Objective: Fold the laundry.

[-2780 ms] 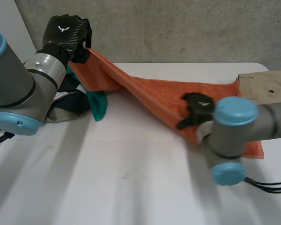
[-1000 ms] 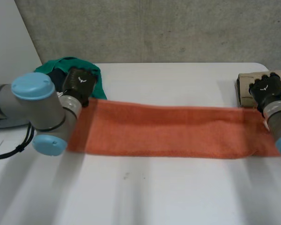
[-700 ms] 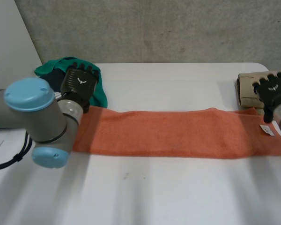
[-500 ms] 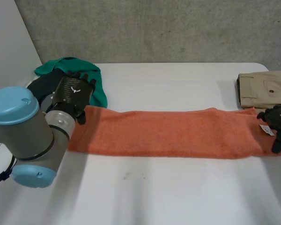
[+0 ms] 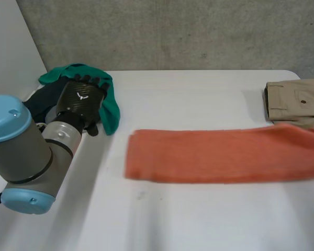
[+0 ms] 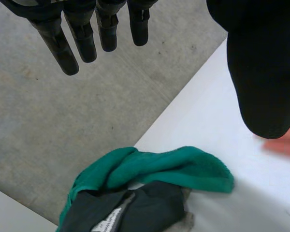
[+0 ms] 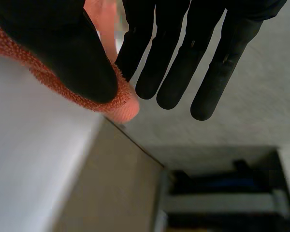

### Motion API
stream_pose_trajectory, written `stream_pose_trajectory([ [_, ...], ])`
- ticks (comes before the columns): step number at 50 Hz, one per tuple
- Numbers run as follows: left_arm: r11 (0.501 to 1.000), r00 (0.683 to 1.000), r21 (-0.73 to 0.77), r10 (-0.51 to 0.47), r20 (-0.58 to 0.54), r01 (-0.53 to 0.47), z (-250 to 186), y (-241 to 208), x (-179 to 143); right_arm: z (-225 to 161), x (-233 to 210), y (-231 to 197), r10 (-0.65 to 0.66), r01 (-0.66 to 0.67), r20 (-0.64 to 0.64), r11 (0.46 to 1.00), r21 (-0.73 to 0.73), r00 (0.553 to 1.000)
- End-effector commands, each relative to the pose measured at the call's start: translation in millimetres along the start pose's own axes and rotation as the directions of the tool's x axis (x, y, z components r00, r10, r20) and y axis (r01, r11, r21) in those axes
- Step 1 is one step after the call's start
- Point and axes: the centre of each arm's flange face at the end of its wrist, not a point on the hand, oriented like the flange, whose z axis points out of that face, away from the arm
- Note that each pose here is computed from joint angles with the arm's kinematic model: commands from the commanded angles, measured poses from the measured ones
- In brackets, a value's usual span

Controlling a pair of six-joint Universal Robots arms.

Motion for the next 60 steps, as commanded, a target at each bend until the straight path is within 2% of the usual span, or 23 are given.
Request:
stream_pose_trajectory([
  [1, 1.000, 1.000, 0.004, 0.000, 0.006, 0.000, -7, -3, -3, -12, 4, -31, -0.058, 0.061, -0.034, 0.994, 0.095, 0.998],
  [3, 1.000, 1.000, 0.005, 0.000, 0.008, 0.000, -8, -3, -4, -26, -2, -57, -0.025, 0.029, -0.027, 0.984, 0.177, 0.999],
  [7, 1.000, 1.000, 0.005, -0.002, 0.023, 0.002, -10, -4, -10, -68, -24, -119, 0.054, -0.063, 0.032, 0.909, 0.411, 0.998],
  [10, 1.000, 1.000, 0.012, -0.002, 0.030, 0.002, -12, -7, -12, -113, -52, -163, 0.046, -0.108, 0.119, 0.792, 0.601, 0.992],
  [11, 1.000, 1.000, 0.013, -0.002, 0.031, 0.002, -13, -7, -12, -135, -71, -178, 0.010, -0.124, 0.170, 0.724, 0.679, 0.985],
  [14, 1.000, 0.999, 0.020, -0.006, 0.034, 0.005, -14, -10, -14, -170, -104, -196, -0.066, -0.148, 0.237, 0.611, 0.777, 0.969],
  [15, 1.000, 0.999, 0.019, -0.007, 0.032, 0.007, -15, -10, -13, -192, -126, -203, -0.125, -0.169, 0.278, 0.542, 0.823, 0.953],
  [16, 1.000, 0.999, 0.021, -0.010, 0.033, 0.010, -15, -10, -13, -205, -141, -205, -0.163, -0.185, 0.303, 0.504, 0.844, 0.939],
  [18, 1.000, 0.999, 0.024, -0.020, 0.028, 0.019, -16, -11, -12, -223, -166, -205, -0.227, -0.210, 0.345, 0.463, 0.861, 0.911],
  [19, 0.999, 0.999, 0.025, -0.023, 0.025, 0.022, -16, -12, -11, -238, -195, -201, -0.296, -0.228, 0.380, 0.440, 0.869, 0.876],
  [25, 0.999, 0.999, 0.032, -0.033, 0.016, 0.033, -16, -13, -8, -273, -265, -172, -0.486, -0.218, 0.421, 0.419, 0.881, 0.766],
  [30, 0.998, 0.999, 0.062, -0.032, -0.008, 0.033, -14, -21, 2, -271, -271, -164, -0.506, -0.175, 0.400, 0.433, 0.884, 0.764],
  [33, 0.997, 0.999, 0.076, -0.034, -0.024, 0.035, -11, -24, 9, -268, -261, -165, -0.442, -0.199, 0.442, 0.494, 0.847, 0.781],
  [35, 0.994, 0.998, 0.100, -0.034, -0.044, 0.038, -8, -32, 18, -255, -229, -175, -0.300, -0.254, 0.481, 0.564, 0.786, 0.824],
  [37, 0.992, 0.997, 0.117, -0.036, -0.064, 0.044, -6, -37, 26, -237, -203, -175, -0.189, -0.294, 0.504, 0.623, 0.725, 0.843],
  [38, 0.991, 0.997, 0.123, -0.038, -0.072, 0.046, -6, -39, 30, -217, -177, -171, -0.082, -0.327, 0.513, 0.682, 0.654, 0.855],
  [41, 0.990, 0.994, 0.135, -0.037, -0.101, 0.051, -4, -42, 42, -198, -164, -153, 0.008, -0.364, 0.557, 0.764, 0.532, 0.830],
  [42, 0.989, 0.993, 0.137, -0.038, -0.110, 0.053, -5, -43, 46, -190, -161, -140, 0.040, -0.366, 0.584, 0.814, 0.451, 0.811],
  [46, 0.988, 0.988, 0.142, -0.034, -0.150, 0.055, -7, -44, 64, -182, -159, -114, 0.067, -0.327, 0.612, 0.888, 0.323, 0.788],
  [51, 0.988, 0.985, 0.145, -0.031, -0.173, 0.057, -12, -46, 72, -166, -165, -88, 0.016, -0.210, 0.573, 0.939, 0.274, 0.819],
  [53, 0.989, 0.984, 0.138, -0.030, -0.173, 0.055, -12, -44, 72, -154, -159, -80, -0.028, -0.130, 0.519, 0.955, 0.265, 0.854],
  [58, 0.991, 0.984, 0.125, -0.031, -0.176, 0.054, -14, -41, 72, -141, -146, -86, -0.069, -0.060, 0.408, 0.953, 0.296, 0.910],
  [60, 0.991, 0.984, 0.125, -0.030, -0.175, 0.052, -16, -41, 71, -143, -146, -103, -0.081, -0.066, 0.369, 0.928, 0.368, 0.926],
])
